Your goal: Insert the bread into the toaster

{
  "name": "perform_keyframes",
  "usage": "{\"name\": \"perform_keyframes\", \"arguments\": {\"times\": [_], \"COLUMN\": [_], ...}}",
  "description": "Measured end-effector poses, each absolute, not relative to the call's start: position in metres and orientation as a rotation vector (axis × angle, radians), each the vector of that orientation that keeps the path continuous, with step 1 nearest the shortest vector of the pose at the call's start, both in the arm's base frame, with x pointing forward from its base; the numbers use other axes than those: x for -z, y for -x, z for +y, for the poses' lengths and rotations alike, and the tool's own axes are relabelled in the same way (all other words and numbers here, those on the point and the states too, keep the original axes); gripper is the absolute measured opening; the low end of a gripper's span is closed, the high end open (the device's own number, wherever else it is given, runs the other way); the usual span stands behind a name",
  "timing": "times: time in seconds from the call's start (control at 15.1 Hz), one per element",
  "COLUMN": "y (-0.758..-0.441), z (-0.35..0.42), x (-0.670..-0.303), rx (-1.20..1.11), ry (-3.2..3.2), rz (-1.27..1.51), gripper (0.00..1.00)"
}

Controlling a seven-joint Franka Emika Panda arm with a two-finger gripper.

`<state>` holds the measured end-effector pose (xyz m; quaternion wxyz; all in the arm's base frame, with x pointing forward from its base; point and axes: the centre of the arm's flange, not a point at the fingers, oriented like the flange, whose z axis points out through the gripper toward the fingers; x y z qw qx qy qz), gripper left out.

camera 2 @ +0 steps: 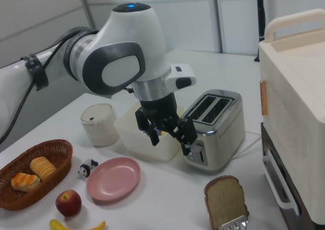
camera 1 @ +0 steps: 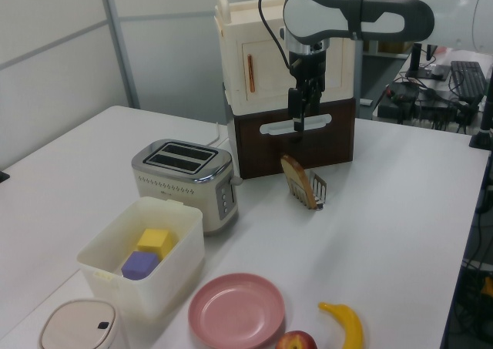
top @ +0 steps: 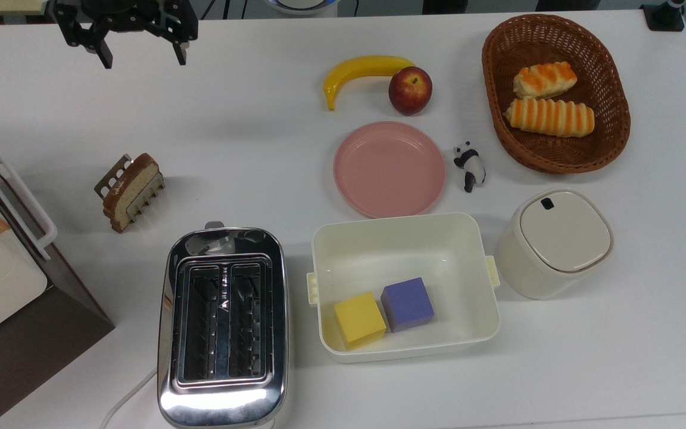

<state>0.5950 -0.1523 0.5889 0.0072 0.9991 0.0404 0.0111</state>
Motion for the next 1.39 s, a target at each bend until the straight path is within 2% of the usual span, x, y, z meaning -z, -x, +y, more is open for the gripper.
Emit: {"name": "perform_keyframes", "arguments": {"times": [0.07, 1.39], "y": [-0.5914, -0.5892], "z": [-0.152, -0.1538], "x": [-0.5967, -0.5951], "rx": [-0.052, -0.027], "ry": [-3.123, -3.129], "rz": [0.126, 0.111], "gripper": [1.0, 1.0]}}
